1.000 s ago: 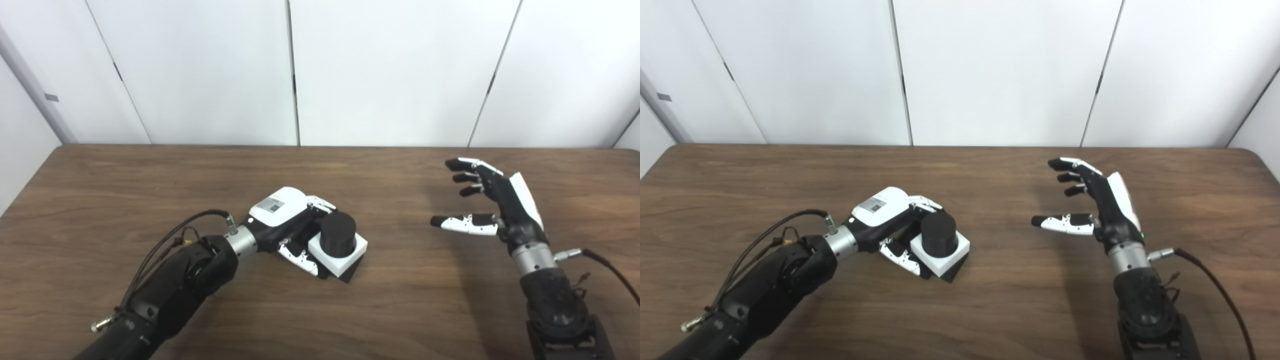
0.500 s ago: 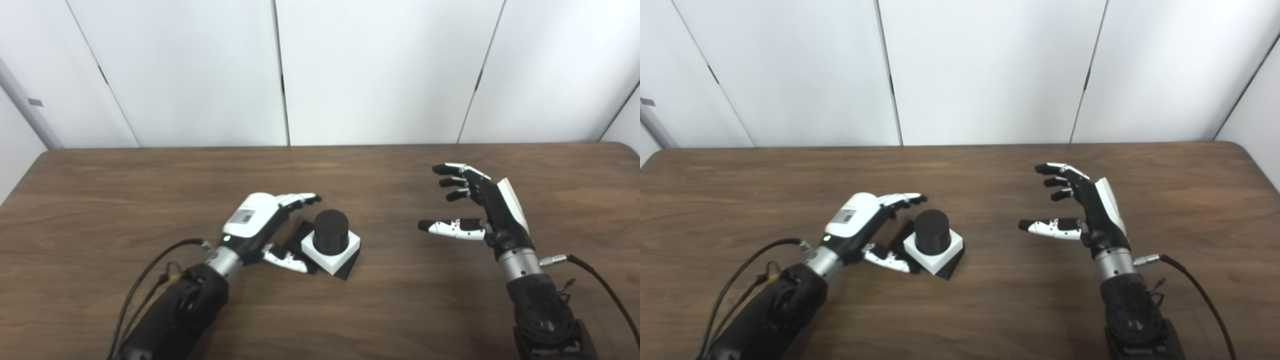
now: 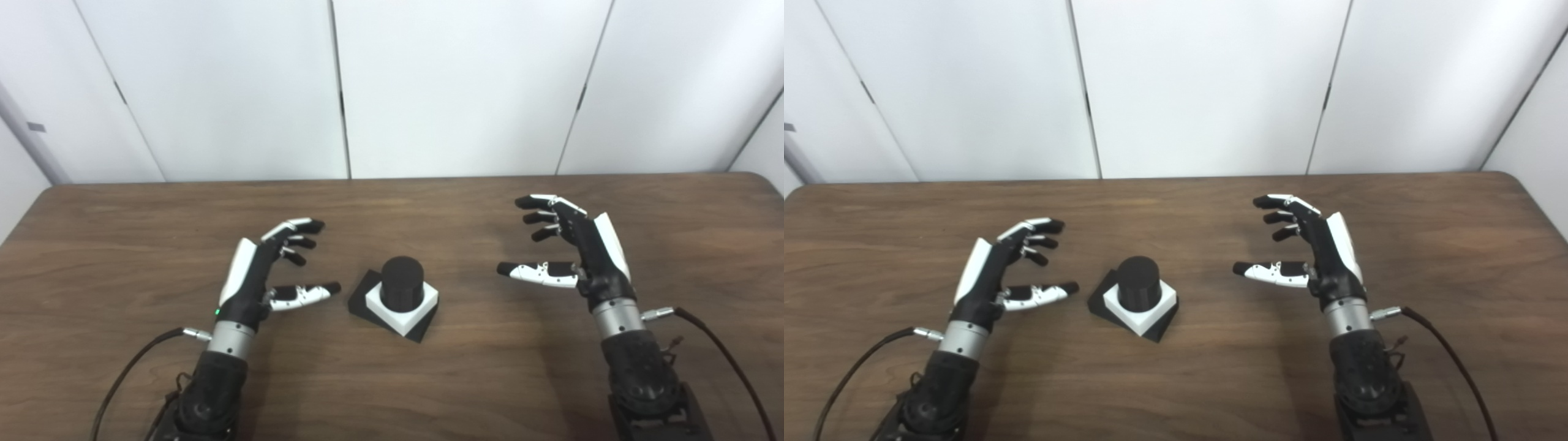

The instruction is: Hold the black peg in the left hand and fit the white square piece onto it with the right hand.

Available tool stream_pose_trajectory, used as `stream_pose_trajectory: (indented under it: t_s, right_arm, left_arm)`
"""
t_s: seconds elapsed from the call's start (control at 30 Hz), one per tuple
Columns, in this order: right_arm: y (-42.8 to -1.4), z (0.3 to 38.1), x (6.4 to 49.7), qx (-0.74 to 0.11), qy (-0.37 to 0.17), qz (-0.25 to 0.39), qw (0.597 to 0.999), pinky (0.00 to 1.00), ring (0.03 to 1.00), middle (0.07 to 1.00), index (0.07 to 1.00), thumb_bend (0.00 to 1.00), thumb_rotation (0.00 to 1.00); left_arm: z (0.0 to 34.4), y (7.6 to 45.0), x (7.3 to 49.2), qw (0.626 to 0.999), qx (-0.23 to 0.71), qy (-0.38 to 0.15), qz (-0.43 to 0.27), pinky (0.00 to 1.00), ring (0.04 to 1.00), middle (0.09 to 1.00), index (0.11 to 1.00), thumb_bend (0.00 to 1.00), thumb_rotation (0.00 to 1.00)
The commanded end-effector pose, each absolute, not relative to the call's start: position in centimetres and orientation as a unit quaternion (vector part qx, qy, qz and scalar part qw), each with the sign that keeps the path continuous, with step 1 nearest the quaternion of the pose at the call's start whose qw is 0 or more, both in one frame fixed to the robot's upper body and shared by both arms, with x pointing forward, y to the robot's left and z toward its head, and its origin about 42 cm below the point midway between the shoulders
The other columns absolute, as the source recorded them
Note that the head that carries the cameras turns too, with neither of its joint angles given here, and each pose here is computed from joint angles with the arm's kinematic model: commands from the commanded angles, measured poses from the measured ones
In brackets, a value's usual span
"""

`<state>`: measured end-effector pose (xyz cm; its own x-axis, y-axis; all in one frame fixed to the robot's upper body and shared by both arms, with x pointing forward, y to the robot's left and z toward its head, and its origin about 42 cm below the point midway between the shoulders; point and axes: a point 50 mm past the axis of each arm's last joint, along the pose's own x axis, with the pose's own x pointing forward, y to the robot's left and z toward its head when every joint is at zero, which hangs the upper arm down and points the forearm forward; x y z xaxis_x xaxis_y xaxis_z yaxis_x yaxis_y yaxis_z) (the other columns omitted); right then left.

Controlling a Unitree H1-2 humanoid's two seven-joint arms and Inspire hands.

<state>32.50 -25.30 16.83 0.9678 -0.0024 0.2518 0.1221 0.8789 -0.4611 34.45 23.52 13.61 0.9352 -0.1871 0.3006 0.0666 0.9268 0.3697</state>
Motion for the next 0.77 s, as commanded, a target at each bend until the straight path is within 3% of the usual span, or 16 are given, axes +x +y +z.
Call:
stream_pose_trajectory:
  t_s: [0.0,0.13,0.37,0.73]
  right_arm:
    - [-24.6,18.63,32.92,-0.227,-0.184,-0.043,0.955,0.53,0.676,0.736,0.685,0.72,0.0]
    - [-24.28,18.29,32.74,-0.221,-0.19,-0.052,0.955,0.52,0.663,0.729,0.687,0.71,0.0]
    - [-24.25,17.75,32.6,-0.21,-0.202,-0.072,0.954,0.55,0.663,0.715,0.683,0.58,0.08]
    - [-24.41,17.67,32.4,-0.205,-0.205,-0.078,0.954,0.53,0.647,0.702,0.667,0.59,0.05]
  left_arm:
    - [15.59,23.55,34.86,0.96,0.143,-0.227,-0.077,0.55,0.697,0.791,0.751,0.7,0.0]
    - [15.75,23.73,34.79,0.957,0.118,-0.246,-0.094,0.55,0.695,0.789,0.76,0.66,0.01]
    - [15.88,23.74,35.16,0.954,0.106,-0.258,-0.105,0.54,0.65,0.713,0.667,0.62,0.0]
    - [15.29,23.51,35.15,0.956,0.108,-0.249,-0.11,0.53,0.639,0.708,0.658,0.61,0.0]
